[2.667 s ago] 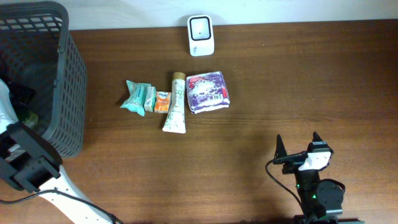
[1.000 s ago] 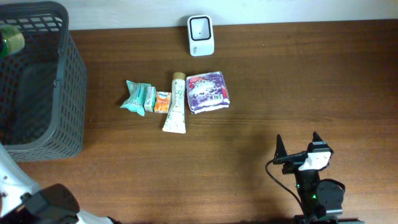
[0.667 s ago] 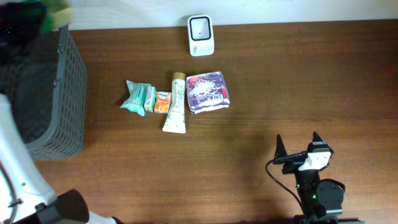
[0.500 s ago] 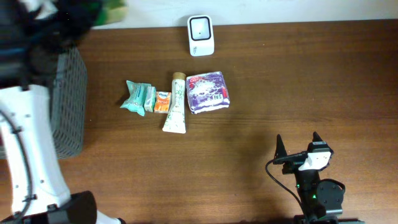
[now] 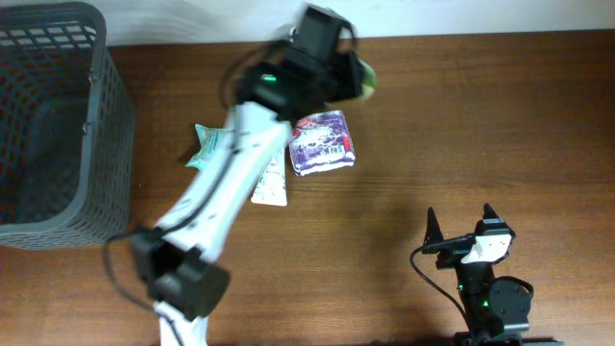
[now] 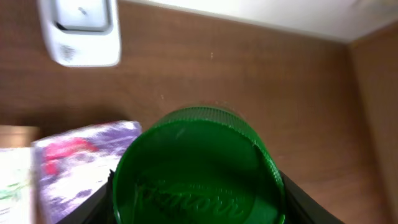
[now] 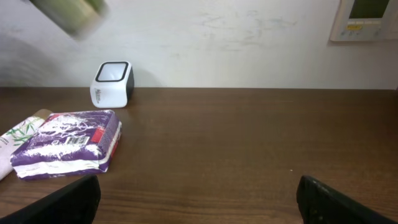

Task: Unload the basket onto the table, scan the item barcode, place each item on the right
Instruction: 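Carry the green jar out and set it right of the purple package, then reach the right gripper to the green jar and grasp it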

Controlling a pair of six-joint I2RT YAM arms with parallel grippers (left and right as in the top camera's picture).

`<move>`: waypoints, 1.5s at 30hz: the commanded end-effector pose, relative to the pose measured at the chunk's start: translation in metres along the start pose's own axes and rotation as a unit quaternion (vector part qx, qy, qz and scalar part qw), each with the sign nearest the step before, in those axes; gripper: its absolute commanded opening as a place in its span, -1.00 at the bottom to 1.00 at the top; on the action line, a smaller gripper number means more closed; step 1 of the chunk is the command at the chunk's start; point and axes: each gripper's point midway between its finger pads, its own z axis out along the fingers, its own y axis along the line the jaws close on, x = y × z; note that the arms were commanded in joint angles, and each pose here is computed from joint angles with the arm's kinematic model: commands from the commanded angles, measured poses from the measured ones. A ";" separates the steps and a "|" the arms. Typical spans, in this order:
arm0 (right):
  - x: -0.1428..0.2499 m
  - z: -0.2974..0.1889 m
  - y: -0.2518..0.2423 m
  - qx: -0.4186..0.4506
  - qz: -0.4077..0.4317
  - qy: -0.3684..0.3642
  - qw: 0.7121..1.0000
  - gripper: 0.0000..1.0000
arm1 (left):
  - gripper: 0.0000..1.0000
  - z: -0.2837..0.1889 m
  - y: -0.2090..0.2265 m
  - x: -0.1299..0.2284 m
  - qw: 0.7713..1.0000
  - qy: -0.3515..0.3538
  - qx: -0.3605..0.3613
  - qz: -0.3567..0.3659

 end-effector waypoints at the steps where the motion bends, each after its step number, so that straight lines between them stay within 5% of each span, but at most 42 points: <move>1: 0.003 0.000 -0.003 0.007 -0.001 0.002 1.000 0.97 | -0.28 0.043 -0.021 0.030 0.999 0.017 -0.004 0.030; 12: 0.003 0.000 -0.003 0.007 -0.001 0.002 1.000 0.97 | -0.14 0.133 -0.012 0.123 0.990 0.110 -0.049 0.068; 17: 0.003 0.000 -0.003 0.008 -0.001 0.002 1.000 0.97 | 0.16 0.141 -0.006 0.130 0.988 0.120 -0.055 0.085; 20: 0.003 0.000 -0.003 0.007 -0.001 0.002 1.000 0.97 | 0.50 0.141 -0.007 0.129 0.988 0.118 -0.053 0.084; 27: 0.003 0.000 -0.003 0.008 -0.001 0.002 1.000 0.97 | 0.90 0.110 -0.020 0.077 0.995 0.068 -0.028 0.067; 32: 0.003 0.000 -0.003 0.007 -0.001 0.002 1.000 0.97 | 1.00 0.028 -0.025 0.011 0.997 0.000 -0.005 0.072; 38: 0.003 0.000 -0.003 0.008 -0.001 0.002 1.000 0.97 | 0.99 -0.065 0.046 -0.027 0.995 -0.008 -0.068 0.069; 45: 0.003 0.000 -0.003 0.008 -0.001 0.002 1.000 0.97 | 0.98 -0.102 0.159 -0.038 0.985 0.025 -0.172 -0.020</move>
